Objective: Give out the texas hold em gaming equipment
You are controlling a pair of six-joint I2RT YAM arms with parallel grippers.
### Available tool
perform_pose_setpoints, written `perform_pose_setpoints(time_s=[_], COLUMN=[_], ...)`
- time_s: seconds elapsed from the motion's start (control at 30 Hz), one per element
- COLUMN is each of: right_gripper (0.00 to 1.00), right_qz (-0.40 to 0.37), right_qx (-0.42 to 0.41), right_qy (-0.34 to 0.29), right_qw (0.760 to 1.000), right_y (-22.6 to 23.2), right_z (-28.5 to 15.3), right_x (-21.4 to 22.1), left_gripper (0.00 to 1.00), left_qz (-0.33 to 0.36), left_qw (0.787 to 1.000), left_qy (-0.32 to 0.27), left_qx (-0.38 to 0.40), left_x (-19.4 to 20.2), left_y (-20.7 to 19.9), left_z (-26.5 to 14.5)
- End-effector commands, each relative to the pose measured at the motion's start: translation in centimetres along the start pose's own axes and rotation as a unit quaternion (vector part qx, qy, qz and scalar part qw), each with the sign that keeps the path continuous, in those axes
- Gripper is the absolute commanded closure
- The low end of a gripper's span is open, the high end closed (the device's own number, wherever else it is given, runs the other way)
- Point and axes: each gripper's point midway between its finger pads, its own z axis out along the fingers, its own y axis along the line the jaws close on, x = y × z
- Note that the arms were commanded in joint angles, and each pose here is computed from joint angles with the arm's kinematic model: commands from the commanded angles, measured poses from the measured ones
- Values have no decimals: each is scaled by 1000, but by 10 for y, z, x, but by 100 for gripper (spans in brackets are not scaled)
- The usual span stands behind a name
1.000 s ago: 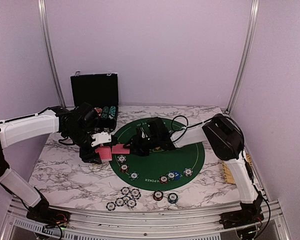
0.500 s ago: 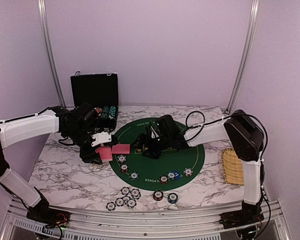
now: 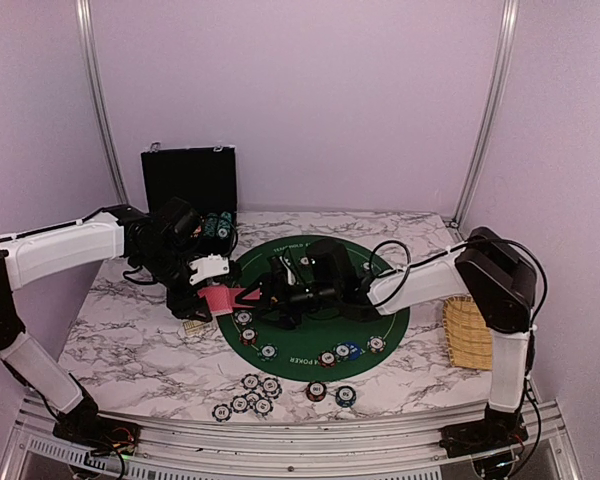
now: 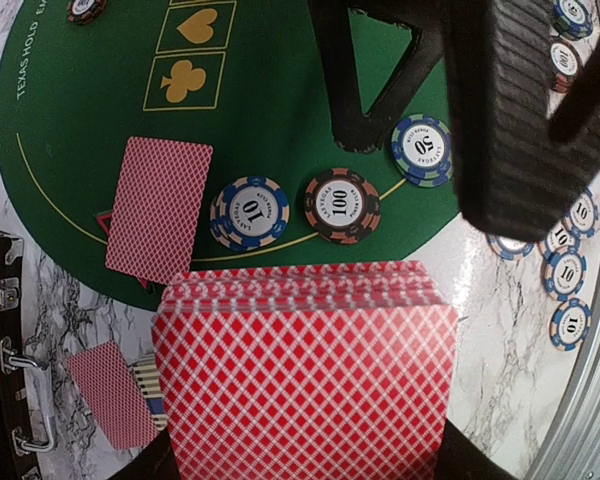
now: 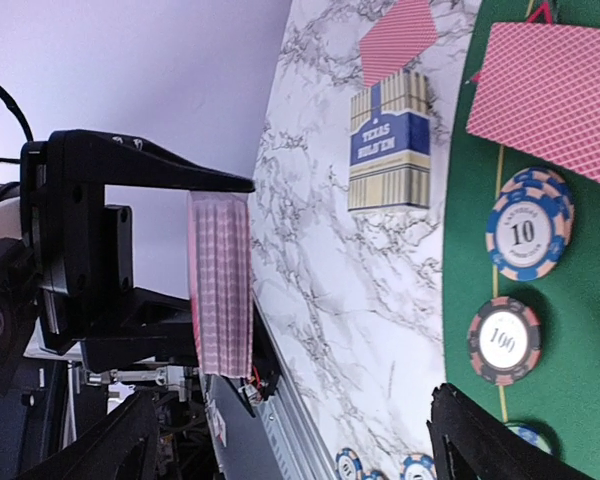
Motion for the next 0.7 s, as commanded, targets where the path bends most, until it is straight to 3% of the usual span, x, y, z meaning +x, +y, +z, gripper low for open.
perform_pose_setpoints(time_s=[0.0,0.67], right_gripper=[9,11], right_qz=[-10,-1], right_qx=[-62,-77], right_qy=[-8,20], right_qw=[998,997], right_y=[36,46], right_z=[3,42], right_x=[-9,-8], left_gripper=[92,92], left_qz=[-7,-3], left_qw=[1000,999], left_qy=[-20,-25], left_qx=[12,23], left_x=[-15,-22], left_y=[-2,-8], left_z=[-7,-4])
